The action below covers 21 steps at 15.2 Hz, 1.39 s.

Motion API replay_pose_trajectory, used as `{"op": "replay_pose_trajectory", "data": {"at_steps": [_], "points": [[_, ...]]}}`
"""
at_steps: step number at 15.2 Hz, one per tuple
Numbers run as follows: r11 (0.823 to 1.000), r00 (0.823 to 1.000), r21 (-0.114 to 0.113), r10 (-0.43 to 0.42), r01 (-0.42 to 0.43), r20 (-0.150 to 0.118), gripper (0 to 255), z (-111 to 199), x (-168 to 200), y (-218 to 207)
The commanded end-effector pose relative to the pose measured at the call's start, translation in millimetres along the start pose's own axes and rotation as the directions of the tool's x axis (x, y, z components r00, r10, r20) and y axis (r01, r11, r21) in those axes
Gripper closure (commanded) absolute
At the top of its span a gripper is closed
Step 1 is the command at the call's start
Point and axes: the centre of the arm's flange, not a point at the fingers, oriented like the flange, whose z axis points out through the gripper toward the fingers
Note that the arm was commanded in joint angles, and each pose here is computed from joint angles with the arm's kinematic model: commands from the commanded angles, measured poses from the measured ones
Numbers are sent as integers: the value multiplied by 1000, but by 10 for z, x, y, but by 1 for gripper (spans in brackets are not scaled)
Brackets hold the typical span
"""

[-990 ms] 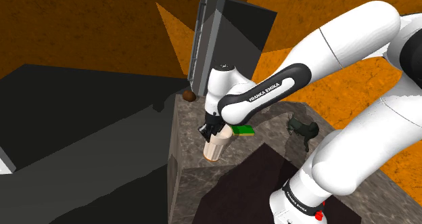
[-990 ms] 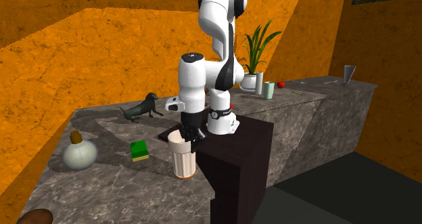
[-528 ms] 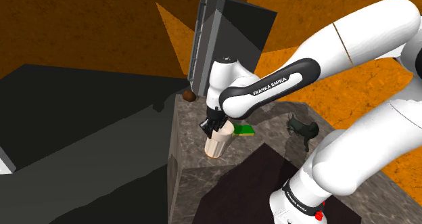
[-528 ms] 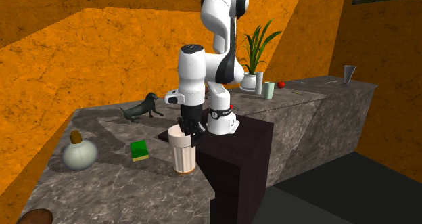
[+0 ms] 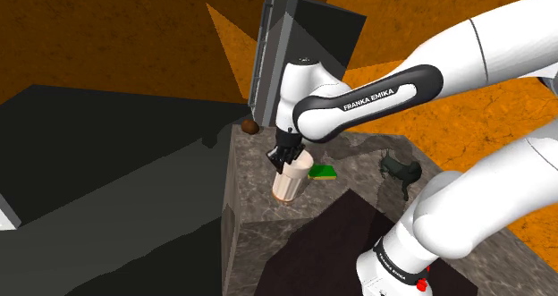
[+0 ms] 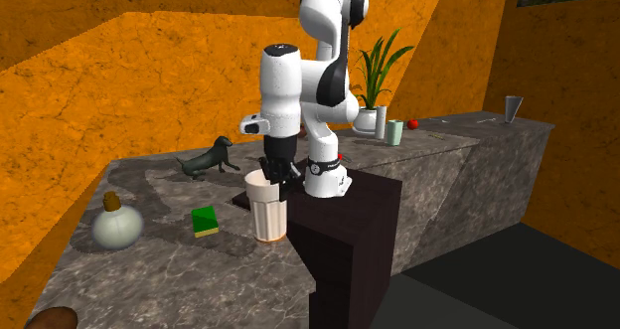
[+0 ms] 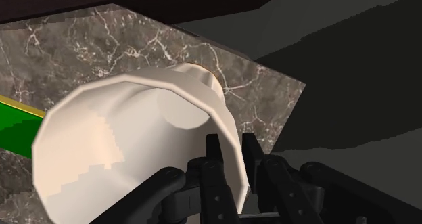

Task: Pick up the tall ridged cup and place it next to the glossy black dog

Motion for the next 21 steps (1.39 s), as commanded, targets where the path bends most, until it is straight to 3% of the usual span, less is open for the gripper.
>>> {"op": "replay_pose_trajectory", "data": {"at_steps": [1, 21], "points": [[1000, 1000, 0, 0, 0, 0, 255, -114, -8, 9], [1000, 1000, 0, 0, 0, 0, 255, -1165, -31, 103]]}}
